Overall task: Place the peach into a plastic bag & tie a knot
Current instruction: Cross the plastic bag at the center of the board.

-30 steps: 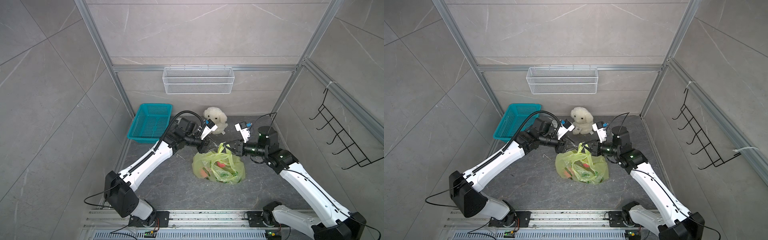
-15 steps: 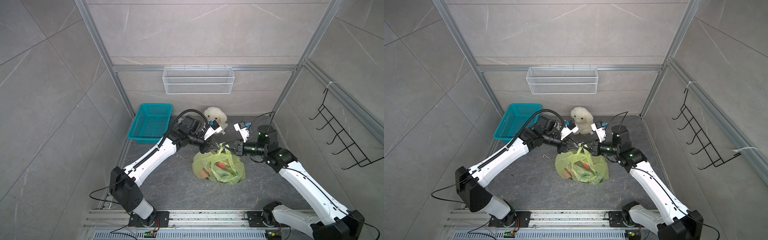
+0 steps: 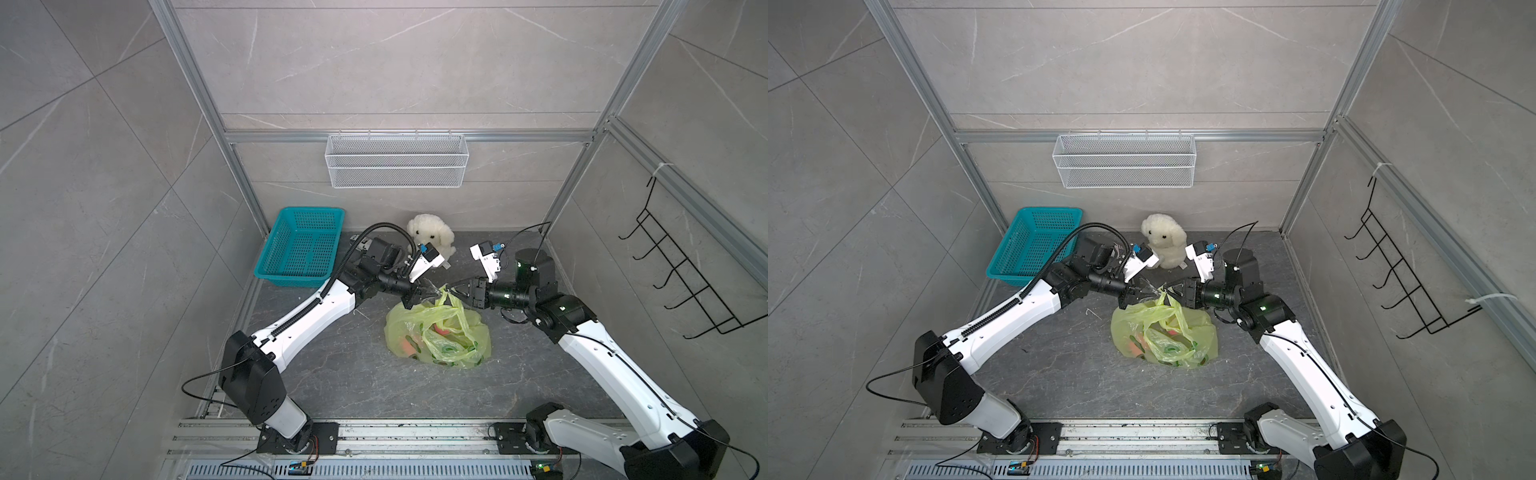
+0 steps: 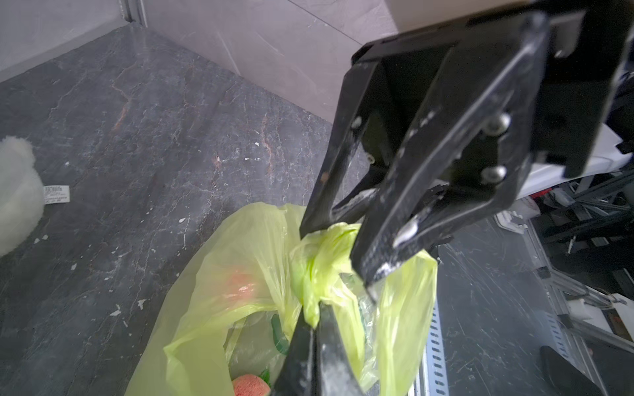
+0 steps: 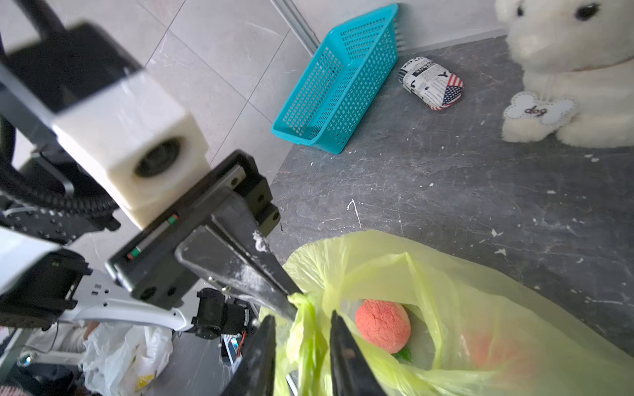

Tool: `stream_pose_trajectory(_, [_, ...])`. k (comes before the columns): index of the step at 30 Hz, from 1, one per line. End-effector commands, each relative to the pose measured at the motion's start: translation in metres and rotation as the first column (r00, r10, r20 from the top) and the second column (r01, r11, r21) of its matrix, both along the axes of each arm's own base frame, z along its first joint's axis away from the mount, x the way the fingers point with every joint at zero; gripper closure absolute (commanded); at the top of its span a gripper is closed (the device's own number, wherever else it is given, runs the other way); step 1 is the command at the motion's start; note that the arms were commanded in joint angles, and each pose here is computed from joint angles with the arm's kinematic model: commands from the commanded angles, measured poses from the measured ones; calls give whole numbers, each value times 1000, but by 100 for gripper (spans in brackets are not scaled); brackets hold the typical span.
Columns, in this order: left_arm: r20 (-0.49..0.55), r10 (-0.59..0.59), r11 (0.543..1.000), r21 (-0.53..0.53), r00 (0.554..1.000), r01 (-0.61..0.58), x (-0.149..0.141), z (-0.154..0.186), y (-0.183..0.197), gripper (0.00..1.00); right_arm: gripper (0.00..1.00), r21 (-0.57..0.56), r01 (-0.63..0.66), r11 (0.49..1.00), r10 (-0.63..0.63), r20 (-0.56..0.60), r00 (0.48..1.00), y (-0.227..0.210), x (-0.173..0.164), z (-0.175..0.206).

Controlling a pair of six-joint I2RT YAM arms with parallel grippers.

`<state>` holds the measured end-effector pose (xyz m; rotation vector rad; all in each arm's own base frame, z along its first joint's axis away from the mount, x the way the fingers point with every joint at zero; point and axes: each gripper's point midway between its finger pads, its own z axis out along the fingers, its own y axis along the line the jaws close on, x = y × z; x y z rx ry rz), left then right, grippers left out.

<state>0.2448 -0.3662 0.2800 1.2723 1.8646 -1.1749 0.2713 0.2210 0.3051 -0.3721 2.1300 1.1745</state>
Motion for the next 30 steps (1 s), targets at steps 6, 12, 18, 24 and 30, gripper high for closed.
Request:
stream_pose_trajectory(6, [103,60,996,-69,993,-53,7,30,2,100,61,-48,28,998,-32,-81,996,-12,-16,6])
stream_pose_trajectory(12, [87,50,996,-71,995,-44,9,29,-1,100,62,-96,24,995,-32,-85,996,-15,-22,9])
stream_pose_trajectory(18, [76,44,996,-76,996,-38,8,30,-3,100,72,-161,26,987,-41,-89,995,-11,-16,3])
stream_pose_trajectory(24, [68,36,997,-75,997,-30,6,30,-4,100,76,-173,22,985,-40,-101,994,-5,-10,-1])
stream_pose_trajectory(30, [68,35,997,-66,997,-31,5,29,-5,100,85,-210,70,975,-90,-87,992,-12,-4,-3])
